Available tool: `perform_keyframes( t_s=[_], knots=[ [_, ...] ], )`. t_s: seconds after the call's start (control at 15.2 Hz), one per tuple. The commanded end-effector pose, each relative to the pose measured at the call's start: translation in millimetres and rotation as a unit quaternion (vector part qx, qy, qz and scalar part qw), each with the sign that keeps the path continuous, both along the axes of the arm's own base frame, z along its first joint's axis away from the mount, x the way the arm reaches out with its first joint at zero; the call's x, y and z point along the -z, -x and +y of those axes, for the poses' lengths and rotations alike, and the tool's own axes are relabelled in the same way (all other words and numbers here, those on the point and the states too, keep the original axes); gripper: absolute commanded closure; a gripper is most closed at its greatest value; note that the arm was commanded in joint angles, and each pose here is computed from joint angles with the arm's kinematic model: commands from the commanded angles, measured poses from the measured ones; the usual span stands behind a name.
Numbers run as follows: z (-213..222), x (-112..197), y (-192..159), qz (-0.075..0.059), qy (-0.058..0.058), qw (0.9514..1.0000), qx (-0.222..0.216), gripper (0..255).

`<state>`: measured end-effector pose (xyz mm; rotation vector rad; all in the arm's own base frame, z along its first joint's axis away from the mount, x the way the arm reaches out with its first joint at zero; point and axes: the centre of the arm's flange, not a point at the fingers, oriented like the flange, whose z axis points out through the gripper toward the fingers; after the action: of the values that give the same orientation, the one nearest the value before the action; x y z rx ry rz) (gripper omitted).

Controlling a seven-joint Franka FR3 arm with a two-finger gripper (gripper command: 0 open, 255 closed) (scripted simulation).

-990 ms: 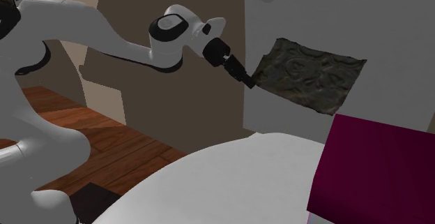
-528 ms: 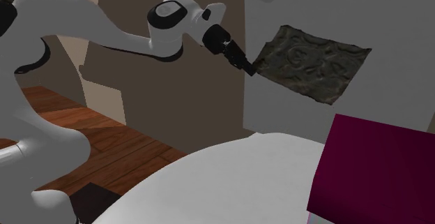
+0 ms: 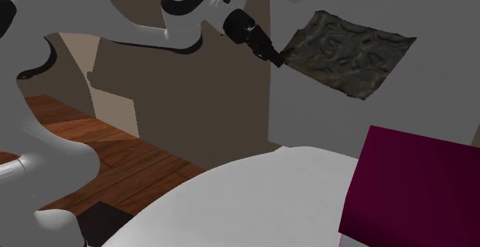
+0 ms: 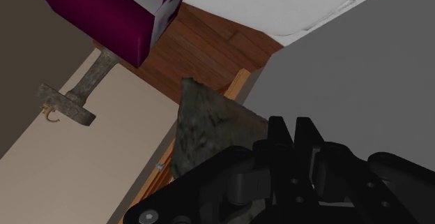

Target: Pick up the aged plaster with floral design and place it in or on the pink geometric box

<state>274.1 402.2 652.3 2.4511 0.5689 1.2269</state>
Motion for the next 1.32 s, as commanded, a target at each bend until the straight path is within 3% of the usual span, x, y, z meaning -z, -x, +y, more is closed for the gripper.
perform_keyframes(
  t_s=[0.0,1.25],
  knots=[
    [0,-8,0,0.0,0.0,1.0,0.0,255],
    [-223,36,-106,0.0,0.0,1.0,0.0,255]
  ],
)
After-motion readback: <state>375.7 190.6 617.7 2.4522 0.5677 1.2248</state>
